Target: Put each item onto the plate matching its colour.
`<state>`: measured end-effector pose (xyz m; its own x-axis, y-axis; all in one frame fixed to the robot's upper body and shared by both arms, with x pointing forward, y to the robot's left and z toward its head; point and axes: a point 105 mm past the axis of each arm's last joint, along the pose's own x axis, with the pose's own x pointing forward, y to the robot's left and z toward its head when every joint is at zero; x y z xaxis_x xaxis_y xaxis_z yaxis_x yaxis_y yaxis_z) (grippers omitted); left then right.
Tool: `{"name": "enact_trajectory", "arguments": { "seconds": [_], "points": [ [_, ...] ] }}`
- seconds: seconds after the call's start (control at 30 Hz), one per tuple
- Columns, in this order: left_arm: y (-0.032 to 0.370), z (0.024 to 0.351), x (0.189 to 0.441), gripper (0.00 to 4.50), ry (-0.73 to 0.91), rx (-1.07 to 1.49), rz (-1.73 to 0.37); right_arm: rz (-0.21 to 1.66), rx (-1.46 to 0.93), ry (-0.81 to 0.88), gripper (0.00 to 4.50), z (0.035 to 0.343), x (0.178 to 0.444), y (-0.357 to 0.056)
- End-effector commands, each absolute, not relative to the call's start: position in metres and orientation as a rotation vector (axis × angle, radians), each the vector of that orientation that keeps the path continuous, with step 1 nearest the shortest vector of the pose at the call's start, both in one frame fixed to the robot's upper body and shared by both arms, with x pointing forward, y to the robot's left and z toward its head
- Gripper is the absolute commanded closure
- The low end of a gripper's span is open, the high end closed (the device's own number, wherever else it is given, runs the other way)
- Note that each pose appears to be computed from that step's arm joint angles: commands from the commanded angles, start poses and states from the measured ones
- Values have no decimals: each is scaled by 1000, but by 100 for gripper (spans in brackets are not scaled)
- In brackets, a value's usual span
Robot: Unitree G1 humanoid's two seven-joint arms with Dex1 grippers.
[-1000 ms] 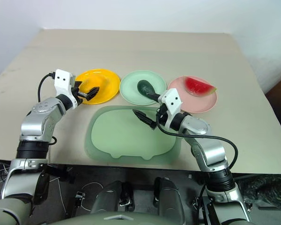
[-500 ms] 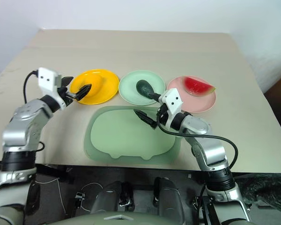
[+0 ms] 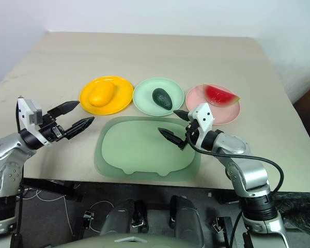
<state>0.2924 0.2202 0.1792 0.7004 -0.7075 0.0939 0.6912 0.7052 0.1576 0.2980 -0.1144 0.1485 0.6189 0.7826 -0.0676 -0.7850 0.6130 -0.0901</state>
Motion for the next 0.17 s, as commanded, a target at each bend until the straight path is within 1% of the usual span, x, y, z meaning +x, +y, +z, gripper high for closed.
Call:
{"name": "enact_trajectory", "arguments": {
  "seconds": [0.03,0.17],
  "points": [
    [219,181,287,6,-184,141,-801,889,-141,-52,0,166,294,-122],
    [220,174,285,6,-174,155,-811,881,-145,-51,0,169,293,-125]
  ]
}}
